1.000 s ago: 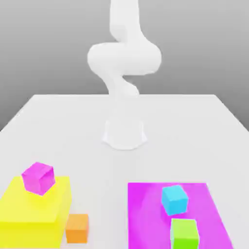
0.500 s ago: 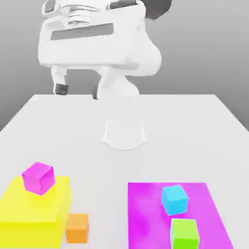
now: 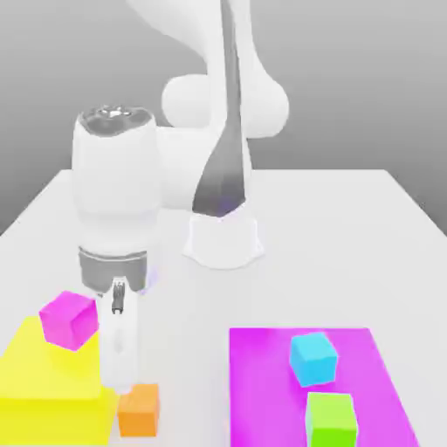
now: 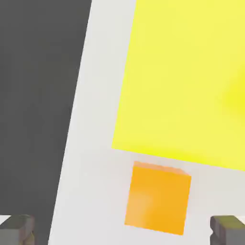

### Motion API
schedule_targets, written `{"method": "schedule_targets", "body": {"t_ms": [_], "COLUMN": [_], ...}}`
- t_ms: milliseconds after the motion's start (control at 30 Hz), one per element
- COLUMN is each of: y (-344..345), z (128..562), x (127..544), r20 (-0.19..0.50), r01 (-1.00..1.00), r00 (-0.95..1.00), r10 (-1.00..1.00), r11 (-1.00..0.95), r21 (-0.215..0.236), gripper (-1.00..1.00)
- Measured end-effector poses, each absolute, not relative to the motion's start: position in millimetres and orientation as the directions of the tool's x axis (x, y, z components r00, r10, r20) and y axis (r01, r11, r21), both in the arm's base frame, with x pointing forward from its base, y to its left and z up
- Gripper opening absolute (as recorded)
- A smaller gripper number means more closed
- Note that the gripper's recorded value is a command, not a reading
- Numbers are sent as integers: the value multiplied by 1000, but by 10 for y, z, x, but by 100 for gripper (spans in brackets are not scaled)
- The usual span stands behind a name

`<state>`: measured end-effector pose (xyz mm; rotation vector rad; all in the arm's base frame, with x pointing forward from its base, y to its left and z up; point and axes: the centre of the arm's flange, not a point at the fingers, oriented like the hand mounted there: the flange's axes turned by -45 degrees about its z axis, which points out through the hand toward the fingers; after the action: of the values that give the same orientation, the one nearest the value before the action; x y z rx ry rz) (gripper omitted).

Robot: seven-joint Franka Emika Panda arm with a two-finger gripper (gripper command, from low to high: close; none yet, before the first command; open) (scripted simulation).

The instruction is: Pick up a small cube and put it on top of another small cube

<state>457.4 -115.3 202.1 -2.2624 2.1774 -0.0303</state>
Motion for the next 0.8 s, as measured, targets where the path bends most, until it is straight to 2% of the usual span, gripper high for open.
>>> {"method": "schedule_targets", "body": {"t_ms": [167,200,433,667,800], "y": [-1158,-1157,-1158,-1084,-1467], "z": [1383,1308,1319,2049,2509], "x": [4541,4535,4538,4561,4414], "r20": [-1,0,0,-9,0], "r01": [-1000,-1000,-1000,-1000,-984], "r00": [2,2,2,19,-180], "r10": [-1000,-1000,-1000,-1000,-984], "r11": [-2,-2,-2,-19,180], "r21": [-1,-1,-3,-8,-4], "gripper": [0,-100,-100,-100,-100]}}
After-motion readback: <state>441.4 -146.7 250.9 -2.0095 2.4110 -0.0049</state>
